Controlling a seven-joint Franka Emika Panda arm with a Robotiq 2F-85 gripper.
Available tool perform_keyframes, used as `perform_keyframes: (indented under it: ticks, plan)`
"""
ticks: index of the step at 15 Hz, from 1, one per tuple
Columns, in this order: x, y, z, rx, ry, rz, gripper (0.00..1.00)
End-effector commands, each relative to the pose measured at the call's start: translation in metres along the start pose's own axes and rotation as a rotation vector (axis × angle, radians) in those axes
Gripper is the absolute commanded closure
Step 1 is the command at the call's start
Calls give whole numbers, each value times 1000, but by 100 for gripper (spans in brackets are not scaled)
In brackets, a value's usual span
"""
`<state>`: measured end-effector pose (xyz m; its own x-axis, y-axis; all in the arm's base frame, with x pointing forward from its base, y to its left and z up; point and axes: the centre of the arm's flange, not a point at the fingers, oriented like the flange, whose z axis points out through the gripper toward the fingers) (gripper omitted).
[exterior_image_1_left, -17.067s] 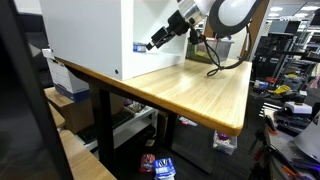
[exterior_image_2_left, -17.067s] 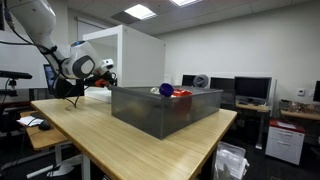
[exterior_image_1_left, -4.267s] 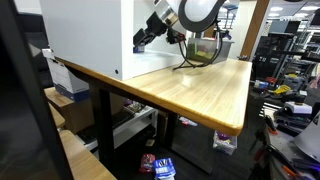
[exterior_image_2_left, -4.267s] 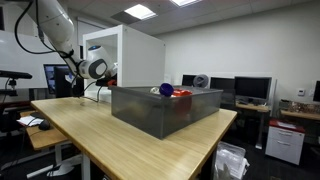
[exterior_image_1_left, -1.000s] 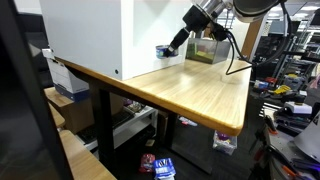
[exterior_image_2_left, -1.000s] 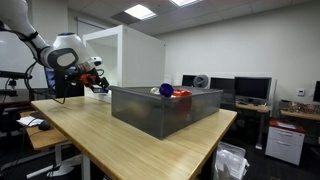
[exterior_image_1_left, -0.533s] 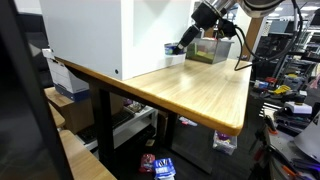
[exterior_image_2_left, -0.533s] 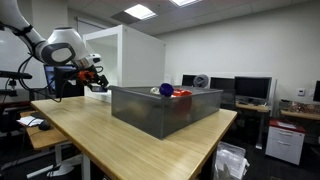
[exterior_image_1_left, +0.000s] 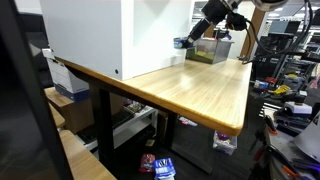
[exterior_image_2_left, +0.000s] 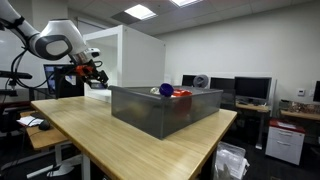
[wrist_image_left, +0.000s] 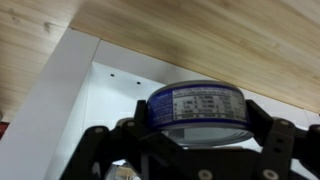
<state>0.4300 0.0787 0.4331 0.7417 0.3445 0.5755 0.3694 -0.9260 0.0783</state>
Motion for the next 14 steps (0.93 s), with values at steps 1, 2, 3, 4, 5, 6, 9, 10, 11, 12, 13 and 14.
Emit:
perform_keyframes:
  ticks: [1, 2, 3, 4, 5, 6, 9, 10, 11, 12, 13, 14]
  plan:
    - [-9, 7, -32, -9, 12, -12, 32]
    - [-11, 9, -36, -14, 15, -16, 32]
    - [-11, 11, -40, -15, 17, -17, 32]
    - [-11, 13, -43, -16, 19, -19, 32]
    - [-12, 15, -48, -16, 18, -20, 32]
    - [-12, 15, -52, -15, 20, -21, 32]
    - [-13, 19, -65, -14, 16, -25, 32]
    - [-13, 21, -69, -15, 14, -25, 32]
    - [-13, 23, -73, -21, 18, -20, 32]
    - [-14, 25, -76, -24, 19, -15, 32]
    - [-15, 28, -82, -28, 20, -10, 32]
    - [-18, 31, -90, -33, 21, -1, 32]
